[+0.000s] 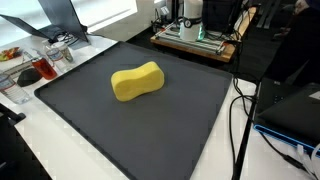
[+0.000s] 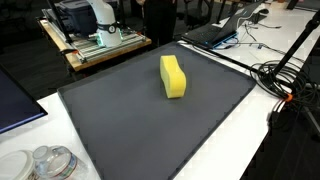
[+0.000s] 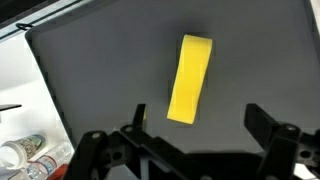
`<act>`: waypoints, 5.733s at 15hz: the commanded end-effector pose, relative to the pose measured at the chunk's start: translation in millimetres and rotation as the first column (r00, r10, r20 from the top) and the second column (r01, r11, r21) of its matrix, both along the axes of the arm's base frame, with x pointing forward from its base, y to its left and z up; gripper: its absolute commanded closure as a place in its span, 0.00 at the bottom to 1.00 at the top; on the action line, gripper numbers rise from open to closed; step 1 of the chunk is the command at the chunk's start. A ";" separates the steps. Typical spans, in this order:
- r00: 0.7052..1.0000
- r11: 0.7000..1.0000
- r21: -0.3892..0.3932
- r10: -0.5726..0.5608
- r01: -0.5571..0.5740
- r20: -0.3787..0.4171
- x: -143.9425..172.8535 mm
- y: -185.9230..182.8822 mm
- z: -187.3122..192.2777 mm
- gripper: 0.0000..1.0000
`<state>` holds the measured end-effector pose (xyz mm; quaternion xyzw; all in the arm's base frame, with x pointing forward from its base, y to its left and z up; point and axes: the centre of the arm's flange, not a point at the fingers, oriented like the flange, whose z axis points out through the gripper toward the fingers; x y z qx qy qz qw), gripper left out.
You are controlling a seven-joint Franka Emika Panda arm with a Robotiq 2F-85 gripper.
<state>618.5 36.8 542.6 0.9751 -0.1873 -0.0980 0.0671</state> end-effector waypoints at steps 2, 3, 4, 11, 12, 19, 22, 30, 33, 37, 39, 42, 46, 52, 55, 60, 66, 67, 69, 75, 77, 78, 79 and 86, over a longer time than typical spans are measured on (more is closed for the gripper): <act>0.999 0.998 -0.056 -0.039 0.039 0.001 -14.9 -5.1 -49.1 0.00; 0.999 0.997 -0.065 -0.041 0.041 -0.001 -15.3 -4.5 -58.0 0.00; 0.999 0.997 -0.072 -0.037 0.037 0.001 -16.3 -3.4 -67.2 0.00; 0.993 0.993 -0.107 -0.037 0.050 0.115 -38.5 17.7 -128.6 0.00; 0.991 0.991 -0.119 -0.038 0.053 0.132 -43.5 21.8 -135.5 0.00; 0.962 0.972 -0.236 0.067 -0.003 0.264 -93.0 80.4 -156.3 0.00; 0.953 0.957 -0.289 0.103 -0.017 0.285 -110.2 105.3 -162.4 0.00; 0.955 0.906 -0.413 0.198 -0.092 0.221 -123.6 173.5 -187.7 0.00; 0.965 0.872 -0.479 0.202 -0.100 0.166 -124.8 197.1 -205.2 0.00; 0.973 0.831 -0.544 0.205 -0.114 0.109 -121.8 217.3 -227.1 0.00; 0.977 0.823 -0.556 0.195 -0.115 0.087 -118.5 222.0 -233.1 0.00; 0.982 0.824 -0.554 0.179 -0.118 0.057 -115.9 220.7 -233.7 0.00; 0.986 0.857 -0.501 0.161 -0.117 0.046 -121.7 201.4 -220.0 0.00; 0.969 0.939 -0.248 0.247 -0.236 0.014 -139.8 139.0 -183.4 0.00; 0.952 0.947 -0.112 0.305 -0.300 0.037 -154.3 96.9 -167.7 0.00; 0.905 0.901 0.101 0.413 -0.422 0.098 -188.2 36.0 -154.1 0.00; 0.882 0.830 0.298 0.436 -0.471 0.179 -203.3 -19.5 -151.5 0.00; 0.890 0.828 0.328 0.409 -0.455 0.202 -198.4 -31.7 -151.8 0.00; 0.906 0.830 0.373 0.340 -0.415 0.251 -183.7 -59.7 -153.8 0.00; 0.932 0.814 0.477 0.205 -0.331 0.298 -146.1 -135.3 -175.1 0.00; 0.937 0.813 0.496 0.159 -0.304 0.312 -130.8 -153.4 -181.7 0.00; 0.935 0.815 0.497 0.144 -0.298 0.324 -122.2 -161.0 -184.4 0.00; 0.936 0.820 0.495 0.130 -0.288 0.328 -113.5 -166.9 -186.1 0.00; 0.940 0.859 0.444 0.110 -0.253 0.322 -35.8 -194.8 -187.3 0.00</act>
